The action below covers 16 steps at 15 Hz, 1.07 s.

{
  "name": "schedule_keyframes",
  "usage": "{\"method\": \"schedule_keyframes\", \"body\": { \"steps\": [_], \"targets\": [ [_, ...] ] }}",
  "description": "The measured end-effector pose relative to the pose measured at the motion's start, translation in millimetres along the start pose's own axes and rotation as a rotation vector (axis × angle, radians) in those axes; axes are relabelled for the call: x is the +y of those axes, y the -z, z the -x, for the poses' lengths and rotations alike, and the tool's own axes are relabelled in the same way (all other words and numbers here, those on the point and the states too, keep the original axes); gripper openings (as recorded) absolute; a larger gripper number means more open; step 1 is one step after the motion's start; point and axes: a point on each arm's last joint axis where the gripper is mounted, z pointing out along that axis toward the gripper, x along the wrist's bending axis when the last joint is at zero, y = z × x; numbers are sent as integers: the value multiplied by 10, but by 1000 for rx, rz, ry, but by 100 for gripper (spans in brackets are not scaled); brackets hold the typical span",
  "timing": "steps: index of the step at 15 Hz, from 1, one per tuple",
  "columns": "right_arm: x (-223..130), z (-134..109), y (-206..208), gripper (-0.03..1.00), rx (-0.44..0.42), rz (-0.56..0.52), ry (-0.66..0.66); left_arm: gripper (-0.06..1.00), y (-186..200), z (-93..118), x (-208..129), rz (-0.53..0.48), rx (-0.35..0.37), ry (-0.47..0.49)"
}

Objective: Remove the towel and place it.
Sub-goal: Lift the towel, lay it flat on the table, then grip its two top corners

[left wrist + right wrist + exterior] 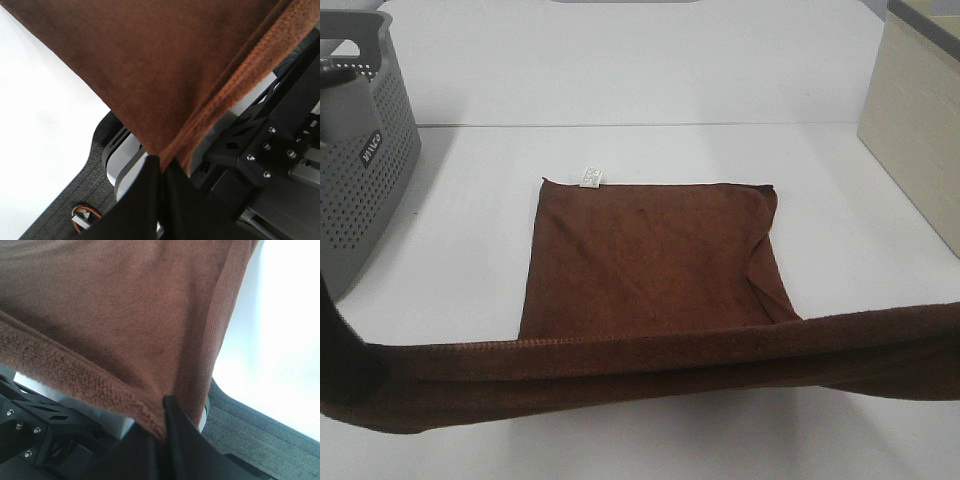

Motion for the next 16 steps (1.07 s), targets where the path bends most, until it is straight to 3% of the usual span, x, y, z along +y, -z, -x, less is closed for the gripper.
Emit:
{"method": "schedule_keyframes", "body": {
  "steps": [3, 5, 6, 10, 16],
  "targets": [
    [-82, -15, -40, 1, 34, -12, 20, 0, -218, 54, -166, -94, -38, -4],
    [-222, -11, -211, 1, 99, -90, 64, 0, -502, 154, -259, -252, -21, -101],
    [-222, -11, -211, 1, 99, -90, 64, 0, -502, 154, -259, -252, -21, -101],
    [-227, 47, -479, 1, 136, -208, 44, 0, -1011, 320, -255, -506, -22, -244],
    [-79, 199, -913, 1, 120, -409, 1, 0, -1379, 439, 95, -596, -22, -327]
  ]
}}
